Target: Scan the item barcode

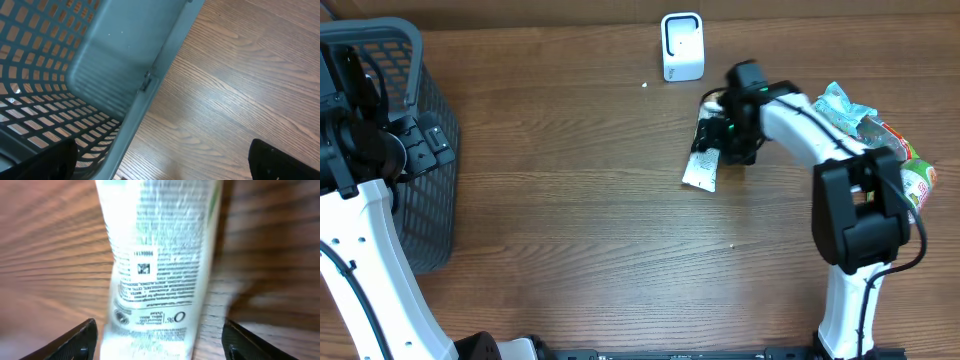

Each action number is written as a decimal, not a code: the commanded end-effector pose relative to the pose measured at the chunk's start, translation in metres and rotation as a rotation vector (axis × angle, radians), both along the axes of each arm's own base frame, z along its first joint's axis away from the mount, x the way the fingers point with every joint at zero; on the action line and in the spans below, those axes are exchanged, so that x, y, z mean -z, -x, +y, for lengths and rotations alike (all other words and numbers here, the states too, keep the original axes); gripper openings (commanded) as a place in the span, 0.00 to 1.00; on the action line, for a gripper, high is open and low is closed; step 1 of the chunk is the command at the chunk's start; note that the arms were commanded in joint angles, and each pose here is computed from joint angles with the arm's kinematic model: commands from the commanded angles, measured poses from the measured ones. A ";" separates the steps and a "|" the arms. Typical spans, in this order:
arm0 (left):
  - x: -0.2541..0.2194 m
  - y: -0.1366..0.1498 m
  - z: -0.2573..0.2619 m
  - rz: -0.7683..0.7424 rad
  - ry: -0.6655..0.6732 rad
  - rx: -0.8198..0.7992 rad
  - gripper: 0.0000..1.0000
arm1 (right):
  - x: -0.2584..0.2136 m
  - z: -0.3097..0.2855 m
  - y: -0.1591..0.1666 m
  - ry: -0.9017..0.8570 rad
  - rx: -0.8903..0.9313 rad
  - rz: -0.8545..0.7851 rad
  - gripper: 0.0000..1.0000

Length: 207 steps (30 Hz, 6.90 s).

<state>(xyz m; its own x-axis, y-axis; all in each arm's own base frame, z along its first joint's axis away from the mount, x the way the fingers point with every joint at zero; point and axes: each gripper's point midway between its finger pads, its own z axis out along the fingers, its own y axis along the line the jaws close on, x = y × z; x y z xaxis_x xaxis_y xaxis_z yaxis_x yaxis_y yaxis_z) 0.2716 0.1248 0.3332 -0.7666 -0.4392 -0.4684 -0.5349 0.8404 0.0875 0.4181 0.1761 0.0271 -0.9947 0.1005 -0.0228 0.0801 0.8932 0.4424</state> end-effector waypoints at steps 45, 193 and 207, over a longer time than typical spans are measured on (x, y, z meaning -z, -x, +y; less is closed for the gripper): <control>0.000 0.000 0.001 0.002 -0.003 0.013 1.00 | -0.023 -0.015 -0.023 -0.059 0.017 -0.289 0.04; 0.000 0.000 0.001 0.002 -0.003 0.013 1.00 | -0.220 -0.252 0.093 0.239 1.135 -0.223 0.03; 0.000 0.000 0.001 0.002 -0.003 0.013 1.00 | -0.092 -0.340 0.157 0.245 1.344 -0.004 0.04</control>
<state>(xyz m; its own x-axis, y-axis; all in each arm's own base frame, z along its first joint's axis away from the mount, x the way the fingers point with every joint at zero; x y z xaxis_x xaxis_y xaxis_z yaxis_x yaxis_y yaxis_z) 0.2716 0.1248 0.3332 -0.7679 -0.4369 -0.4685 -0.5329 0.8415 0.0887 0.2631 -0.1637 0.1166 -0.1277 0.9769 -0.1716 0.9510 0.1697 0.2585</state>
